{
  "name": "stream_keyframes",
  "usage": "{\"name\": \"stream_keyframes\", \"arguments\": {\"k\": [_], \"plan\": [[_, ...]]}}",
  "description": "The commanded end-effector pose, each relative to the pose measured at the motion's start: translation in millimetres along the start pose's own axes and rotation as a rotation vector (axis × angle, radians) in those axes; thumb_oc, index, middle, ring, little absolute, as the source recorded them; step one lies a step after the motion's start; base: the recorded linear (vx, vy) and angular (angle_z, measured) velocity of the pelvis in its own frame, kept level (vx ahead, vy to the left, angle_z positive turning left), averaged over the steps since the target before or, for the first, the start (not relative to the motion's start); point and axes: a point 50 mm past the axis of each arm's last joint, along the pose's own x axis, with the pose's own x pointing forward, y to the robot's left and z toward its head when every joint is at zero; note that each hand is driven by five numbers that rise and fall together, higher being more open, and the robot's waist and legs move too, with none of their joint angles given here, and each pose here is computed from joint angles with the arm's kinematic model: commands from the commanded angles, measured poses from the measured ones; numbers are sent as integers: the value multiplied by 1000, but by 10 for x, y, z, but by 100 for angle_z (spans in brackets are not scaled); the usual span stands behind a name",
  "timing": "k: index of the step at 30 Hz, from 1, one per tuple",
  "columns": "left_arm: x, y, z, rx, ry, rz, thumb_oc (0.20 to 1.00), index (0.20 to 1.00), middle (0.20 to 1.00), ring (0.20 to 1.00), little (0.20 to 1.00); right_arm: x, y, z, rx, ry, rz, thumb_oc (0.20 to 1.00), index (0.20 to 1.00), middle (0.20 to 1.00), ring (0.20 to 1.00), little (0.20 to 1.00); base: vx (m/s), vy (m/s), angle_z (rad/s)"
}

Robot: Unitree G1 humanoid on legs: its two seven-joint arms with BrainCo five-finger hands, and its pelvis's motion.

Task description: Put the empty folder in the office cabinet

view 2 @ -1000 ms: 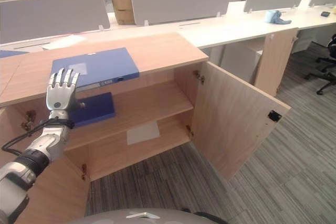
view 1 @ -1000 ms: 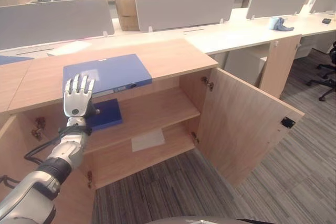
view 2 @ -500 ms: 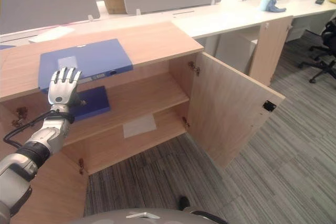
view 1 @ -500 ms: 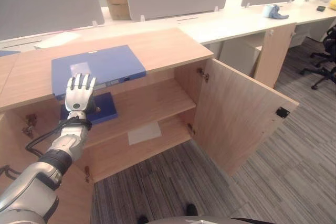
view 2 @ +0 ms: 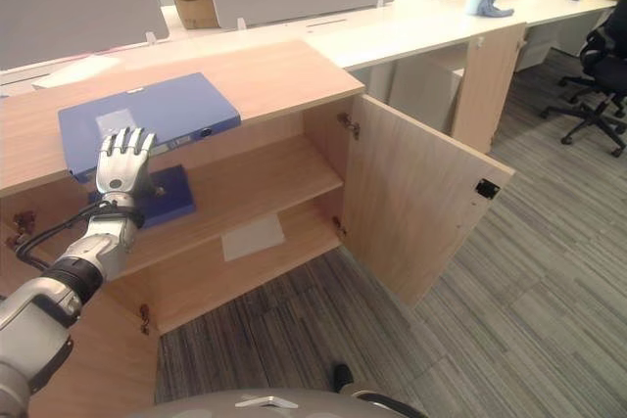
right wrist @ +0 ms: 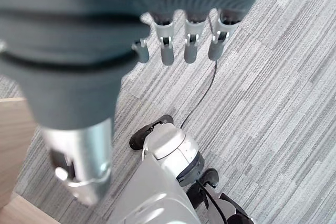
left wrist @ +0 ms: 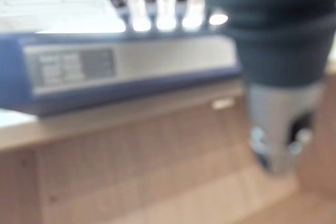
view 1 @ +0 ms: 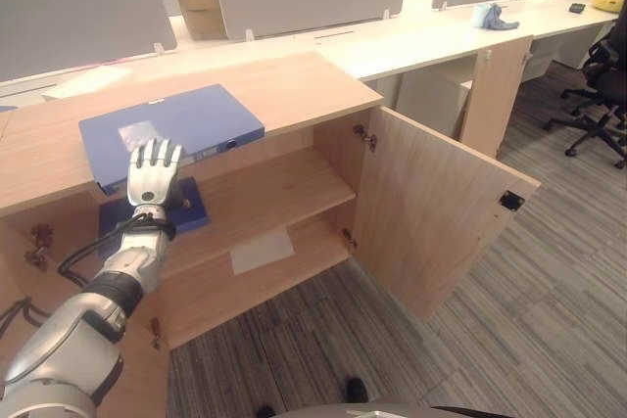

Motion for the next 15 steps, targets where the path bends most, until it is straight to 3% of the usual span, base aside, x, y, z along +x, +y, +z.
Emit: {"name": "stream_keyframes", "arguments": {"k": [1,15], "plan": [[290,440,-56,-21,62,143,1000,1000,1000,1000,1000,-121,-181,196,-29,-30,-63,1000,1000,1000,1000,1000,0,0,0],[286,441,-268,-13,154,136,1000,1000,1000,1000,1000,-167,-296,143,-12,-18,-89,1000,1000,1000,1000,1000,11,4,-3]]}}
